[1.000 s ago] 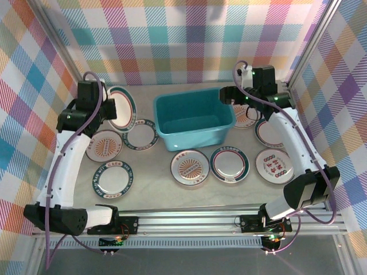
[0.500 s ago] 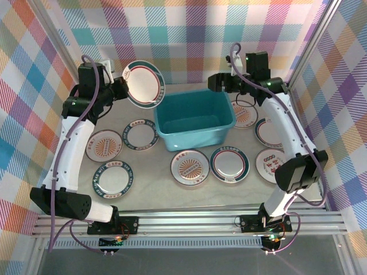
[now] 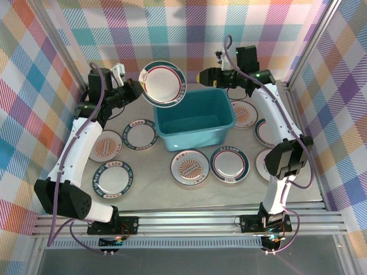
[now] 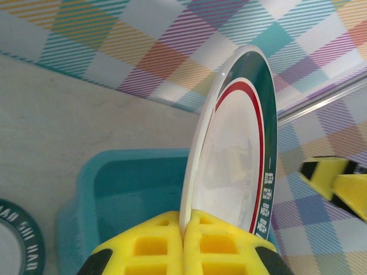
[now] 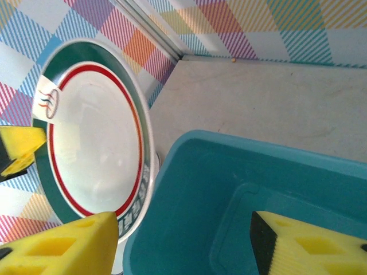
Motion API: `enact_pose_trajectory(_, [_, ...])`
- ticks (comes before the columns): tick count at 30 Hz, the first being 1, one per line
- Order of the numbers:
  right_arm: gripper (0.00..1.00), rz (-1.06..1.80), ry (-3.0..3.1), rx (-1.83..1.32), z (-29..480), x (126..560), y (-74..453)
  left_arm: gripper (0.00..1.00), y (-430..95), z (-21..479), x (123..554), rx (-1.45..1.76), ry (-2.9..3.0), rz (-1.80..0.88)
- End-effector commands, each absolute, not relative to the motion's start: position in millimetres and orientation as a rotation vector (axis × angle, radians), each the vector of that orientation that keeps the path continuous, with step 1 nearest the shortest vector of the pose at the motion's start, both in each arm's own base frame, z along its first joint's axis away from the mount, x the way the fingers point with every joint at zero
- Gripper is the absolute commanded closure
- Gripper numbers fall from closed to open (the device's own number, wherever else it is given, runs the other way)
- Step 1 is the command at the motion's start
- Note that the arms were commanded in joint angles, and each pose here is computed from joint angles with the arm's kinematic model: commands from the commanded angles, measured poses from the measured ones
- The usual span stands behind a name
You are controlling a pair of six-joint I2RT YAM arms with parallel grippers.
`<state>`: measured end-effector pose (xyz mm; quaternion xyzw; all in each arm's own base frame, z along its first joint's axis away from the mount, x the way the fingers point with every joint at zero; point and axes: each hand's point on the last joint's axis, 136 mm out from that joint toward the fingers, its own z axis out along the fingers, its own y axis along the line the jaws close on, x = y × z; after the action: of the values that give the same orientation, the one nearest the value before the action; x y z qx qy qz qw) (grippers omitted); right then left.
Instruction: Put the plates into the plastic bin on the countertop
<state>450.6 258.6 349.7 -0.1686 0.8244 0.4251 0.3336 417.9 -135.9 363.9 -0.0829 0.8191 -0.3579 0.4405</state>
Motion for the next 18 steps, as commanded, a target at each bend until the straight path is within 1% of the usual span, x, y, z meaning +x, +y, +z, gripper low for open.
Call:
enact_pose_trajectory(1, [0.39, 1.163, 2.143, -0.446, 358, 448, 268, 1.0, -155, 400, 420, -0.128, 1.908, -0.998])
enact_pose_trajectory(13, [0.49, 1.249, 2.158, -0.419, 349, 453, 281, 1.0, -171, 392, 425, -0.111, 1.927, -1.017])
enact_pose_trajectory(18, [0.55, 1.273, 2.171, -0.401, 345, 455, 283, 1.0, -173, 392, 426, -0.109, 1.923, -1.024])
